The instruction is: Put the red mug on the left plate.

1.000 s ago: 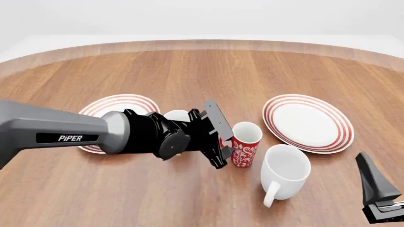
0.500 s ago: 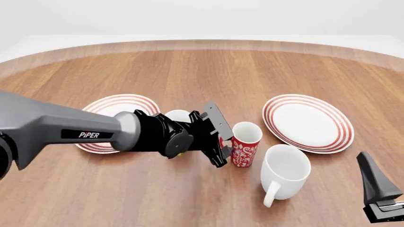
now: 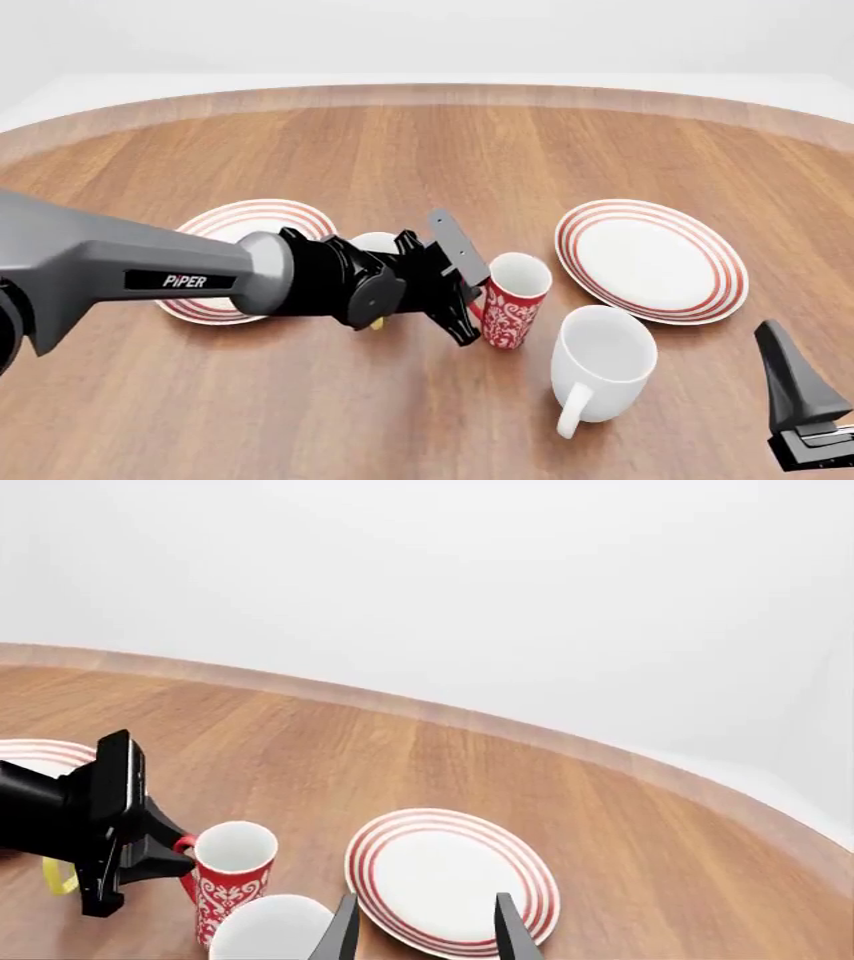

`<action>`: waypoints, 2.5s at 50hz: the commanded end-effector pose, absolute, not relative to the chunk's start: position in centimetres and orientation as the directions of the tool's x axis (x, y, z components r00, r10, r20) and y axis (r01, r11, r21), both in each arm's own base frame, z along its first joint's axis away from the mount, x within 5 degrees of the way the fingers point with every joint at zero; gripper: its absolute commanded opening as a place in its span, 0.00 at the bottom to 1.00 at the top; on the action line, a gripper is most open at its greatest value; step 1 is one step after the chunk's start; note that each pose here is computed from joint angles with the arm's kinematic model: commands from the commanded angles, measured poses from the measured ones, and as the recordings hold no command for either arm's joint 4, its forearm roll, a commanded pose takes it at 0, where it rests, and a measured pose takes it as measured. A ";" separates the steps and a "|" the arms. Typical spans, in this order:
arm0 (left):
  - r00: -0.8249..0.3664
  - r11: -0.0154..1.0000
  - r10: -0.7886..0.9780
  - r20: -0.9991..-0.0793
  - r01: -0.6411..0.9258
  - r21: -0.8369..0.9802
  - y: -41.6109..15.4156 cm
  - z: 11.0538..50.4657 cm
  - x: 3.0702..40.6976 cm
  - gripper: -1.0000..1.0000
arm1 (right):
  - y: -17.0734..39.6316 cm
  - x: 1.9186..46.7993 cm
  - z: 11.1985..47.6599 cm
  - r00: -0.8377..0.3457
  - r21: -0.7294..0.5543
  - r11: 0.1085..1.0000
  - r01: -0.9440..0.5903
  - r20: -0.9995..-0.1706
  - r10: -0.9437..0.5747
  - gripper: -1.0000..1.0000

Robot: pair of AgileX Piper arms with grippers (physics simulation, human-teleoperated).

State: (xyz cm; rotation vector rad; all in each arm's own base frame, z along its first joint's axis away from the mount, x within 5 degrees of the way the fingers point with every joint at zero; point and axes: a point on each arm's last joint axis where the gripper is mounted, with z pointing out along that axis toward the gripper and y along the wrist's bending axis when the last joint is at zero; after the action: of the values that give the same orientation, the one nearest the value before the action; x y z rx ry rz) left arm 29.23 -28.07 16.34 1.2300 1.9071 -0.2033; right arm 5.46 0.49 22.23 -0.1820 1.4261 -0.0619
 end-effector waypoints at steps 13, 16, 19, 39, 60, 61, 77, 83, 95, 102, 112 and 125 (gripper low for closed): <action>-0.171 0.545 0.629 -0.758 0.793 0.272 -27.7 18.6 29.2 0.00 | 0.5 5.5 22.1 0.145 -0.169 0.983 -0.068 -0.977 -0.157 1.00; -0.177 0.552 0.619 -0.765 0.791 0.264 -27.7 18.9 29.1 0.00 | 0.5 5.5 22.2 0.144 -0.168 0.984 -0.067 -0.977 -0.157 1.00; -0.179 0.556 0.612 -0.770 0.790 0.258 -27.7 19.1 28.9 0.00 | 0.5 5.5 22.1 0.144 -0.169 0.983 -0.067 -0.977 -0.158 1.00; -0.201 0.601 0.547 -0.812 0.769 0.215 -27.0 21.0 28.1 0.00 | 0.5 5.5 22.0 0.140 -0.174 0.982 -0.070 -0.977 -0.163 1.00; -0.220 0.670 0.436 -0.873 0.727 0.151 -25.7 24.2 27.8 0.00 | 0.5 5.5 21.8 0.135 -0.178 0.981 -0.075 -0.977 -0.167 1.00; -0.220 0.670 0.436 -0.873 0.727 0.151 -25.7 24.2 27.8 0.00 | 0.5 5.5 21.8 0.135 -0.178 0.981 -0.075 -0.977 -0.167 1.00; -0.217 0.713 0.364 -0.906 0.690 0.122 -23.9 26.5 27.6 0.00 | 0.6 5.5 21.8 0.133 -0.180 0.981 -0.077 -0.977 -0.169 1.00; -0.215 0.732 0.338 -0.916 0.672 0.113 -23.0 27.1 27.6 0.00 | 0.6 5.5 21.7 0.133 -0.181 0.980 -0.078 -0.977 -0.170 1.00; -0.209 0.773 0.287 -0.935 0.627 0.097 -21.0 28.3 27.9 0.00 | 0.6 5.5 21.7 0.131 -0.183 0.980 -0.080 -0.976 -0.171 1.00; -0.211 0.809 0.241 -0.947 0.583 0.076 -19.1 29.0 27.9 0.00 | 0.6 5.5 21.7 0.133 -0.183 0.980 -0.080 -0.976 -0.171 1.00; -0.211 0.846 0.204 -0.956 0.529 0.064 -16.7 29.3 28.0 0.00 | 0.6 5.5 21.7 0.131 -0.184 0.979 -0.082 -0.976 -0.172 1.00; -0.212 0.889 0.168 -0.963 0.455 0.055 -13.8 28.9 27.9 0.00 | 0.6 5.6 21.6 0.124 -0.183 0.979 -0.084 -0.977 -0.172 1.00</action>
State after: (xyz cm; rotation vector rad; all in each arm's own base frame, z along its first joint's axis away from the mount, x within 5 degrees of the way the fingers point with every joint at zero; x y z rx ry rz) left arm 27.98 -15.96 28.79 0.5460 1.7977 -0.3105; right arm 5.54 0.58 21.64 -0.2114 1.4449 -0.0658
